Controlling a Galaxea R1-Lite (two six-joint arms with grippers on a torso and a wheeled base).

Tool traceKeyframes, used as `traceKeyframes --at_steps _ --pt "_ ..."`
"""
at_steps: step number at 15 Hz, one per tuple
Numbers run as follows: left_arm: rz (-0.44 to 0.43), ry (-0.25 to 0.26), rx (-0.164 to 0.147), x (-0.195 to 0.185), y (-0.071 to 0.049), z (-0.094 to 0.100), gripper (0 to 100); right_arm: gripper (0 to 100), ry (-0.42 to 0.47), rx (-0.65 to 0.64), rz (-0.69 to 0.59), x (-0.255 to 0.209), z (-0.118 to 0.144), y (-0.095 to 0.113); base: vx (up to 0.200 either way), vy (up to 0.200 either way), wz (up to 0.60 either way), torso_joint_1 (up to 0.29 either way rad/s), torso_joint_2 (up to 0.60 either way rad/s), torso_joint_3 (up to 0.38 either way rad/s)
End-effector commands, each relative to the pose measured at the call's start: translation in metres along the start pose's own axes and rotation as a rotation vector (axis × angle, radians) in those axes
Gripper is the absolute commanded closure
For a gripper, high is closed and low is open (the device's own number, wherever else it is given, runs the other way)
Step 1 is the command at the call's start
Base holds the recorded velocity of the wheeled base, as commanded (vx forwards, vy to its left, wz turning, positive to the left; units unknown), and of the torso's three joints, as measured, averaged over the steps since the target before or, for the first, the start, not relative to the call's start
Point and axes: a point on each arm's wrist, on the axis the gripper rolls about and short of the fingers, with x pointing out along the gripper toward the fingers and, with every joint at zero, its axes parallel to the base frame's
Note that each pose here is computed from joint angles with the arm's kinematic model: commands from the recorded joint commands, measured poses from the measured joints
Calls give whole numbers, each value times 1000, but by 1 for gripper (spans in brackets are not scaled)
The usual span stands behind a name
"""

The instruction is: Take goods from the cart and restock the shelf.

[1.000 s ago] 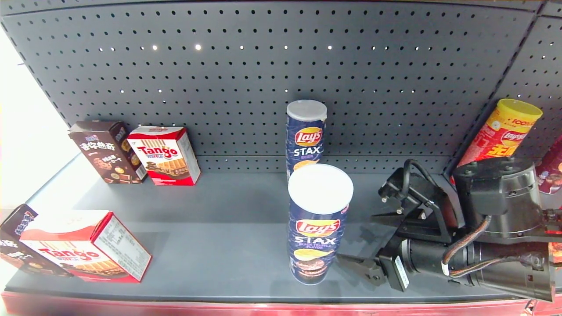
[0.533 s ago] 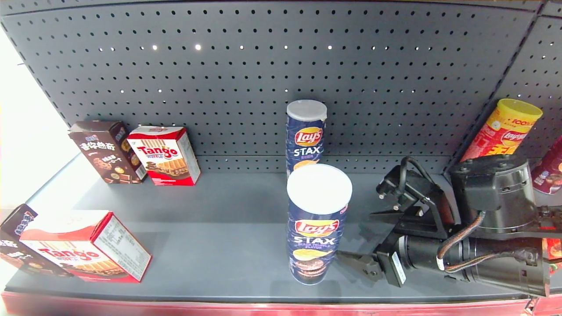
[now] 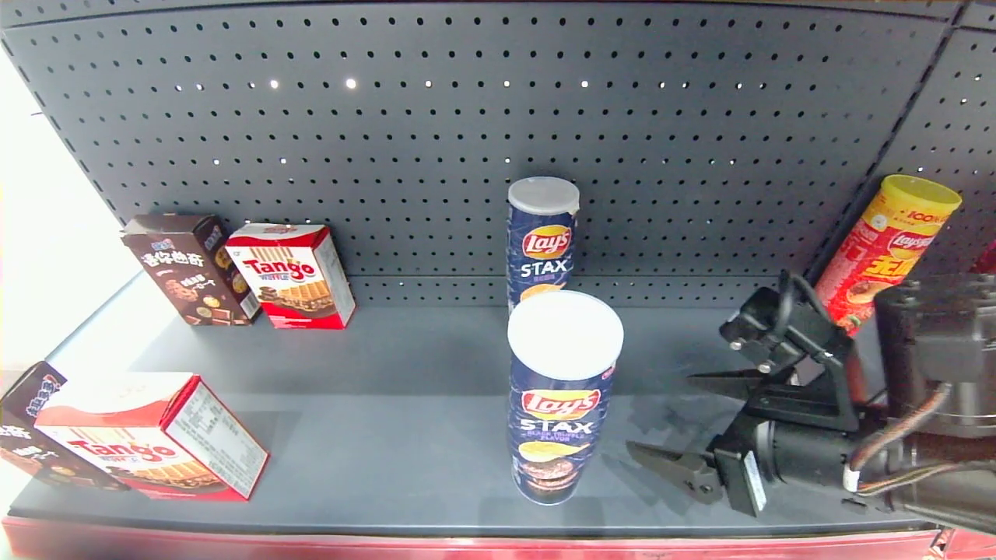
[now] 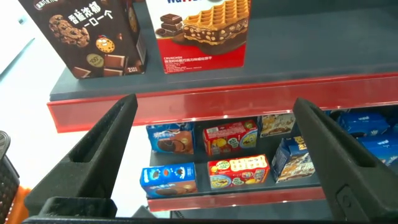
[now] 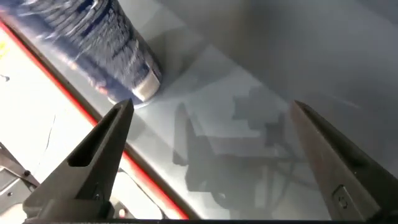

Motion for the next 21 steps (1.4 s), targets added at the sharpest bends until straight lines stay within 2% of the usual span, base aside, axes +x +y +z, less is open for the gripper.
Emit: traceKeyframes --at_steps 1,3,6,7,9,12,13,15,16,17,18,19,20,21 --pt "0 2 0 0 0 0 0 0 -117 22 -46 -65 -20 -8 0 0 0 0 0 0" --pt "-1 2 0 0 0 0 0 0 -157 23 -53 -100 -54 -5 0 0 0 0 0 0" --pt "-1 2 2 0 0 0 0 0 -262 31 -89 -143 -111 2 0 0 0 0 0 0" --pt "-1 2 2 0 0 0 0 0 -279 36 -107 -147 -120 2 0 0 0 0 0 0" --pt "-9 4 2 0 0 0 0 0 -338 69 -236 -162 -154 6 0 0 0 0 0 0" --pt "-6 1 0 0 0 0 0 0 -382 98 -290 -174 -194 16 0 0 0 0 0 0" --pt "-6 1 0 0 0 0 0 0 -437 99 -303 -177 -208 20 0 0 0 0 0 0" --pt "-7 1 2 0 0 0 0 0 -436 141 -306 -177 -208 20 0 0 0 0 0 0" --pt "-7 1 2 0 0 0 0 0 -473 152 -280 -177 -207 20 0 0 0 0 0 0" --pt "-8 3 2 0 0 0 0 0 -488 126 -166 -176 -207 22 0 0 0 0 0 0" --pt "-8 3 2 0 0 0 0 0 -489 115 -119 -176 -206 24 0 0 0 0 0 0" --pt "-7 1 2 0 0 0 0 0 -480 131 -143 -176 -206 23 0 0 0 0 0 0" --pt "-8 3 2 0 0 0 0 0 -426 239 -360 -175 -205 22 0 0 0 0 0 0" --pt "-7 1 2 0 0 0 0 0 -413 323 -521 -174 -206 20 0 0 0 0 0 0"
